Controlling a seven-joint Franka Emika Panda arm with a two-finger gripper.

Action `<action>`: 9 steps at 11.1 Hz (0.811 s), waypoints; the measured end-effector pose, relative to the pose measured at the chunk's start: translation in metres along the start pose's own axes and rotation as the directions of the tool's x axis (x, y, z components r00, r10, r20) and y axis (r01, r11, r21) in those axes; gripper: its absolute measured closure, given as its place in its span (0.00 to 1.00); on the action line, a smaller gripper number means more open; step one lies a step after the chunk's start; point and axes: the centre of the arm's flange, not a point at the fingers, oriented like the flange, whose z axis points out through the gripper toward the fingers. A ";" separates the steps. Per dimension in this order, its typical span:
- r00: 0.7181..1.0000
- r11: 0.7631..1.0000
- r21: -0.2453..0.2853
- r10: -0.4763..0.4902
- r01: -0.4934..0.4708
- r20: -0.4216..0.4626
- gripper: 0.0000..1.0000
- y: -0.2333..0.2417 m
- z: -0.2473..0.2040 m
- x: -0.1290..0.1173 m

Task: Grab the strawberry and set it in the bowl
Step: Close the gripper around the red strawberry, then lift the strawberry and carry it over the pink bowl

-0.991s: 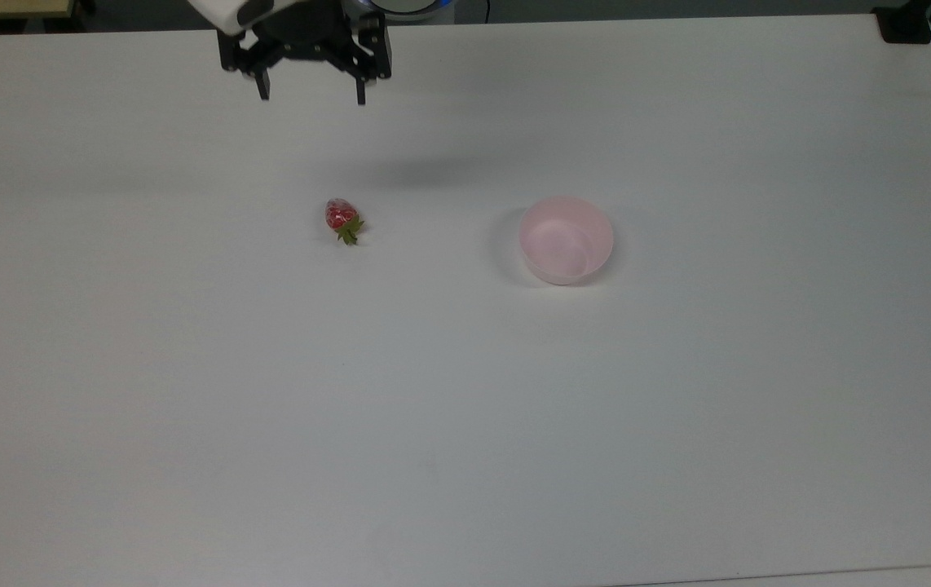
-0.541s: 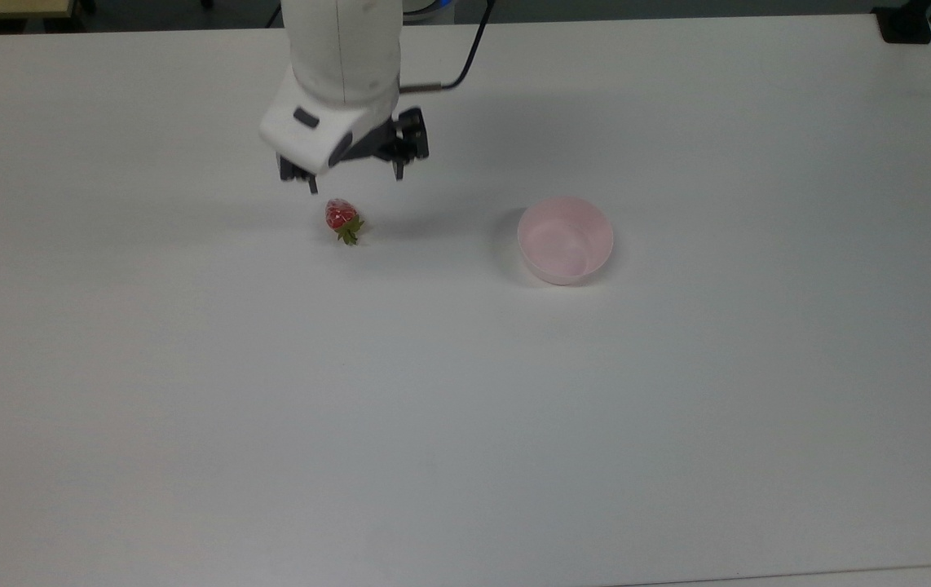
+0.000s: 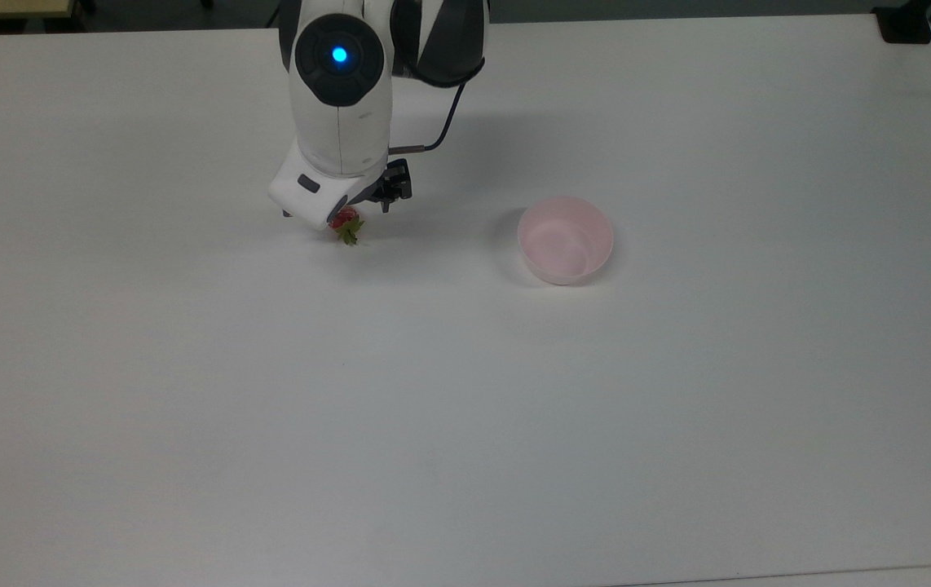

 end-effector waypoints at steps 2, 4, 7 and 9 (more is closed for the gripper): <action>1.000 1.000 -0.018 -0.016 0.015 -0.016 0.07 -0.004 0.034 -0.007; 1.000 0.999 -0.025 -0.027 0.026 -0.013 0.16 -0.007 0.047 -0.011; 0.999 0.999 -0.029 -0.034 0.033 -0.020 0.42 -0.010 0.043 -0.010; 0.999 0.999 -0.033 -0.034 0.033 -0.025 0.57 -0.007 0.041 -0.010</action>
